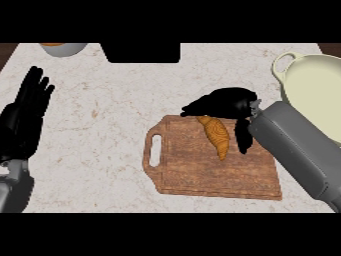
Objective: Pick the croissant from the cutting board and place it in the pot
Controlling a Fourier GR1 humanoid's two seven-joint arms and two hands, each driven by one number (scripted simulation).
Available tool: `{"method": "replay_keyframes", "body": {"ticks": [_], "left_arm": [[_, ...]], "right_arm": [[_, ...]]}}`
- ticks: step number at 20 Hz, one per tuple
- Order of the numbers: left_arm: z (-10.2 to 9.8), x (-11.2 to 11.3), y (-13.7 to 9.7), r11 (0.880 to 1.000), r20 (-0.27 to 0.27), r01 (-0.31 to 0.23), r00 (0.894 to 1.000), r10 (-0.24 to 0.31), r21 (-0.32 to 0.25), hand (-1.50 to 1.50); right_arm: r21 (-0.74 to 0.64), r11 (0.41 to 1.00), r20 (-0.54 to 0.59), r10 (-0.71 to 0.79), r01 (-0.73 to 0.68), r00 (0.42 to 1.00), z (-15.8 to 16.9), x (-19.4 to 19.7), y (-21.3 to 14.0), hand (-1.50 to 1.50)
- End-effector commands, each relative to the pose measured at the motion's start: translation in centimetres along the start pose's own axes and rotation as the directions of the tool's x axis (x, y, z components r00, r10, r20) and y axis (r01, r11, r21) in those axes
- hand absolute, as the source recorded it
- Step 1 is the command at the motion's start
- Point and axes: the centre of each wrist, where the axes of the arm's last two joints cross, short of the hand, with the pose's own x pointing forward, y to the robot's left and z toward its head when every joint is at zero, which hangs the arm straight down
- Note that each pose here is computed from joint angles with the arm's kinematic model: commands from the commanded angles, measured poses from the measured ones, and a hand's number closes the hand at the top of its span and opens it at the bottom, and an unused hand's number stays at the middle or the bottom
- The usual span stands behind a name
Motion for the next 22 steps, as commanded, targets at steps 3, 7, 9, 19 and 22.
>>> {"method": "replay_keyframes", "body": {"ticks": [3, 7, 9, 19, 22], "left_arm": [[-0.3, 1.0, 1.0, 1.0, -0.004, 0.015, 1.0, -0.015, 0.014, 0.0], [0.1, -0.1, 0.0, 0.999, -0.001, 0.028, 1.0, -0.028, 0.015, 0.0], [1.1, -1.0, -0.1, 1.0, 0.007, 0.008, 1.0, -0.008, -0.008, 0.0], [0.4, -1.5, 0.1, 1.0, -0.001, 0.013, 1.0, -0.013, 0.002, 0.0], [-0.1, -0.6, 1.8, 1.0, -0.013, 0.015, 1.0, -0.015, -0.01, 0.0]], "right_arm": [[0.032, 0.998, -0.107, 0.055, -0.052, 0.993, -0.3, -1.1, 0.7, -1.5], [0.012, 0.998, -0.115, 0.066, -0.065, 0.991, -2.3, -0.6, 3.0, -1.5], [0.012, 0.999, -0.104, 0.053, -0.052, 0.993, -2.6, -0.8, 3.8, -1.5], [0.004, 0.998, -0.13, 0.062, -0.062, 0.99, -2.5, -1.9, 5.6, -1.5], [0.017, 0.997, -0.157, 0.083, -0.081, 0.984, -3.5, -2.6, 5.5, -1.5]]}}
